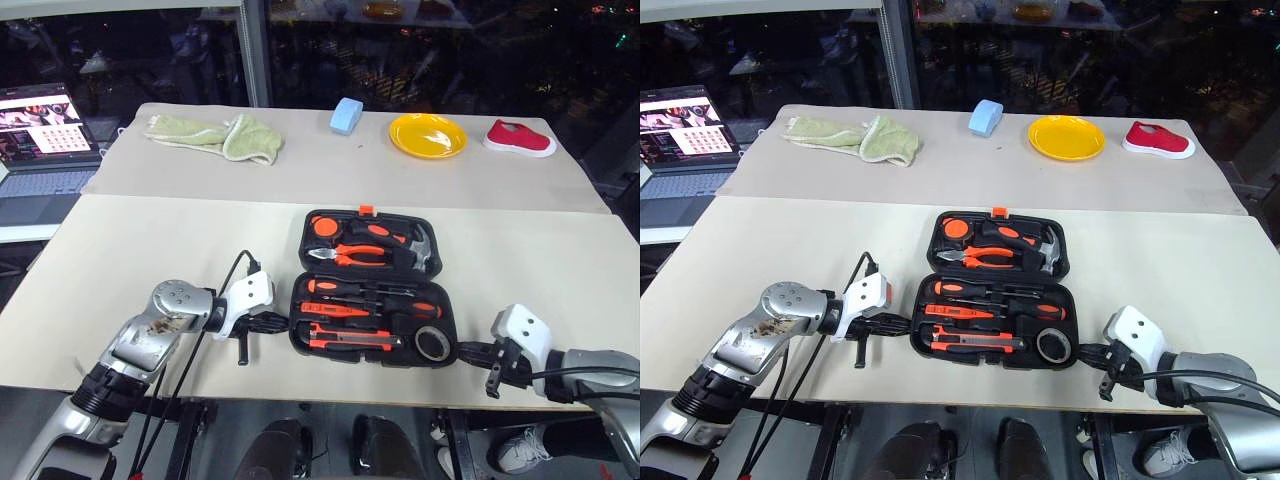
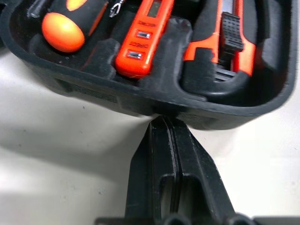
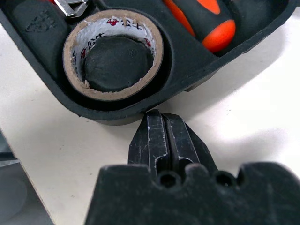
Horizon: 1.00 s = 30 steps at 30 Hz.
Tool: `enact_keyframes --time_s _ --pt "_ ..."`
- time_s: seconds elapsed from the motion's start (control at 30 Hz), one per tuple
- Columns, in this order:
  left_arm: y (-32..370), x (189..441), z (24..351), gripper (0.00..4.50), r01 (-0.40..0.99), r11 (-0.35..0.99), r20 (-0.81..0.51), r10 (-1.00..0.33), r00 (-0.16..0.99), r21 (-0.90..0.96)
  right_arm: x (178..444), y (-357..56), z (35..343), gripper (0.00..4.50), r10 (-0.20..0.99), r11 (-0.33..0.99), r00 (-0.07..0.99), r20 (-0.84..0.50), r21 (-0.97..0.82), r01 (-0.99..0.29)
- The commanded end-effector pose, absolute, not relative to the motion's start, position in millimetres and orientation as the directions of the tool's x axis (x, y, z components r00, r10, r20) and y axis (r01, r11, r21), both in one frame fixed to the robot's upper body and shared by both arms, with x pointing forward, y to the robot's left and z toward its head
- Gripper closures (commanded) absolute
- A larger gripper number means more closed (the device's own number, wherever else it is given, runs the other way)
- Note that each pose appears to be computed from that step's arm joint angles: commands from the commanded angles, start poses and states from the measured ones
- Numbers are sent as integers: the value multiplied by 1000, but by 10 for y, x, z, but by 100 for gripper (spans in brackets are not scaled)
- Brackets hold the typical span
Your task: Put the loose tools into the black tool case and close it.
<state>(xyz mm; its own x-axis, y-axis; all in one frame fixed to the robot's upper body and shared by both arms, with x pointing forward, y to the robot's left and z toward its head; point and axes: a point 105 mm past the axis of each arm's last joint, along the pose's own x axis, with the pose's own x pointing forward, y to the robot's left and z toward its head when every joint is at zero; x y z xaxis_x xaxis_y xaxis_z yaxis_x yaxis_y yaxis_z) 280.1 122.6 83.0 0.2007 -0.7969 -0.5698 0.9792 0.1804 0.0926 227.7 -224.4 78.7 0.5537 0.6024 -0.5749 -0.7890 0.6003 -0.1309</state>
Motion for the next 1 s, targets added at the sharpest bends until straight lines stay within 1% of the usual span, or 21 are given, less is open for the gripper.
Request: enact_keyframes --time_s 0.03,0.17,0.27,0.37,0.47,0.6,0.73,1.0 --pt "1466 2924 696 450 962 256 -639 -727 253 91 2331 -2342 901 447 581 603 587 -563 -187 -776" --pt "1451 3157 851 450 942 310 -591 -738 324 130 2495 -2531 942 447 527 640 640 -558 -235 -732" --pt "1388 3270 933 450 932 335 -559 -751 352 138 2643 -2637 960 447 486 663 684 -545 -280 -695" --pt "1275 3284 973 450 938 321 -530 -777 340 130 2794 -2609 1009 447 498 687 708 -501 -269 -675" --pt "1209 3257 950 450 945 301 -528 -786 322 128 2852 -2501 1013 447 524 669 696 -491 -268 -693" --pt "1131 3208 961 450 953 278 -512 -806 298 117 2849 -2325 1025 447 579 636 663 -474 -245 -731" --pt "1065 3146 978 450 962 252 -498 -824 269 102 2812 -2238 1026 447 607 614 639 -473 -232 -754" --pt "1008 2871 956 450 987 150 -500 -852 156 52 2586 -2217 971 447 626 571 586 -514 -210 -794"
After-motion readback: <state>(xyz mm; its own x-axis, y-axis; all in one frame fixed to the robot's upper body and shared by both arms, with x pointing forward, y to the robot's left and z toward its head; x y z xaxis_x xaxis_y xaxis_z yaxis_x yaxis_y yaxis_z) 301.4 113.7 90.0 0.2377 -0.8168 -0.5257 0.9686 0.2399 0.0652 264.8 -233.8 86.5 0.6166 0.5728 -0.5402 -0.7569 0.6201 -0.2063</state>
